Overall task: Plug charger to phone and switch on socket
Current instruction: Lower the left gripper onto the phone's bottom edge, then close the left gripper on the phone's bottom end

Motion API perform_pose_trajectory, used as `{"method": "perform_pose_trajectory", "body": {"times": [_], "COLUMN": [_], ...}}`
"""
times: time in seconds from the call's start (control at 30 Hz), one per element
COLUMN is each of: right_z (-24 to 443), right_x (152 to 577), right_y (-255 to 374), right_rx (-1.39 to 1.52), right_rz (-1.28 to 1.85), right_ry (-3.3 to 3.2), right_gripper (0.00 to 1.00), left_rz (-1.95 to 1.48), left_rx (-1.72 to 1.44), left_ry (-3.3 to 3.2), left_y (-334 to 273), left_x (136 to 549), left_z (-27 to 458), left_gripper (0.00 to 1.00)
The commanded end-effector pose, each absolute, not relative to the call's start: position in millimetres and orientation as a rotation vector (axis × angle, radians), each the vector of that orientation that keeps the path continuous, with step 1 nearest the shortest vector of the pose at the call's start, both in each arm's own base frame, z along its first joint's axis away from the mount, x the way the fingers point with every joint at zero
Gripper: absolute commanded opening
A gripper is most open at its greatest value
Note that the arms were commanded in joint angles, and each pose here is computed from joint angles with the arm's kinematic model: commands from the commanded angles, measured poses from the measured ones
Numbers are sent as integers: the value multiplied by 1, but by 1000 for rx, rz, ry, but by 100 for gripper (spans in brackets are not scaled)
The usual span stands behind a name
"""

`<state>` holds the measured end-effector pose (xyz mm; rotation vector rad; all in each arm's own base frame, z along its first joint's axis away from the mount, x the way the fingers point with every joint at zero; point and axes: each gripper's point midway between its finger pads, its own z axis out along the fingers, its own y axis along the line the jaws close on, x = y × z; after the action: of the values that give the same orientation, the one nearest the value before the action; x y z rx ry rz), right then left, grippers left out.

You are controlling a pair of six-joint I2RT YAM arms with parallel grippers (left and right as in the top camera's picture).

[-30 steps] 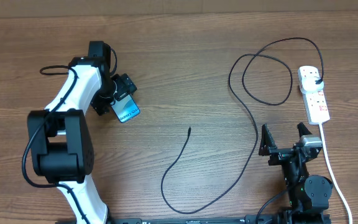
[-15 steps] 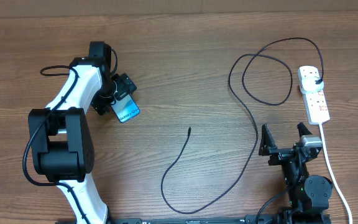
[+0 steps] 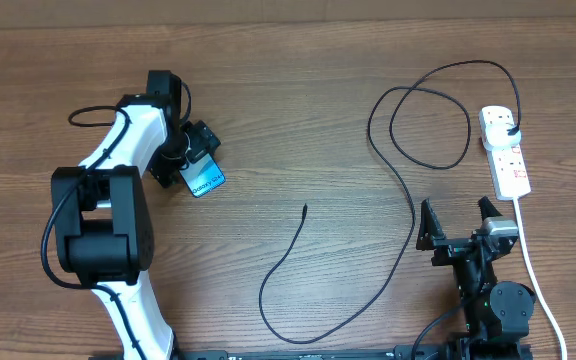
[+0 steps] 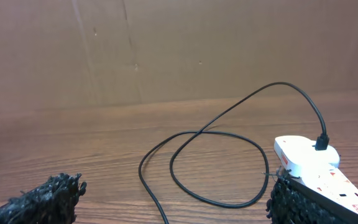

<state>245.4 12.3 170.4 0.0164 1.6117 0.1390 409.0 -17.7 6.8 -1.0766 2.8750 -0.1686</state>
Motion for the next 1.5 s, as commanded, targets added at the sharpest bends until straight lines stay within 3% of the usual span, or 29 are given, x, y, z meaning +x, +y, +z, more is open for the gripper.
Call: {"method": "perform_pose_trajectory", "body": {"times": [0.0,0.97,1.47], "right_z": [171,171,171], "right_x": [245,245,245], "right_y": [11,11,11], "right_rx": [22,22,22], "right_rz": [136,136,136], "right_ry": [1604,1604,1604], "right_gripper": [100,100,100], "left_rz": [-181,-219,-51], "left_rx": [-1145,-1148,-1129], "left_ry": [2847,2884,2859], "left_y": [-11,-16,-6], "left_x": [415,409,421], "left_z": [4,6,49], "left_gripper": [100,100,100]}}
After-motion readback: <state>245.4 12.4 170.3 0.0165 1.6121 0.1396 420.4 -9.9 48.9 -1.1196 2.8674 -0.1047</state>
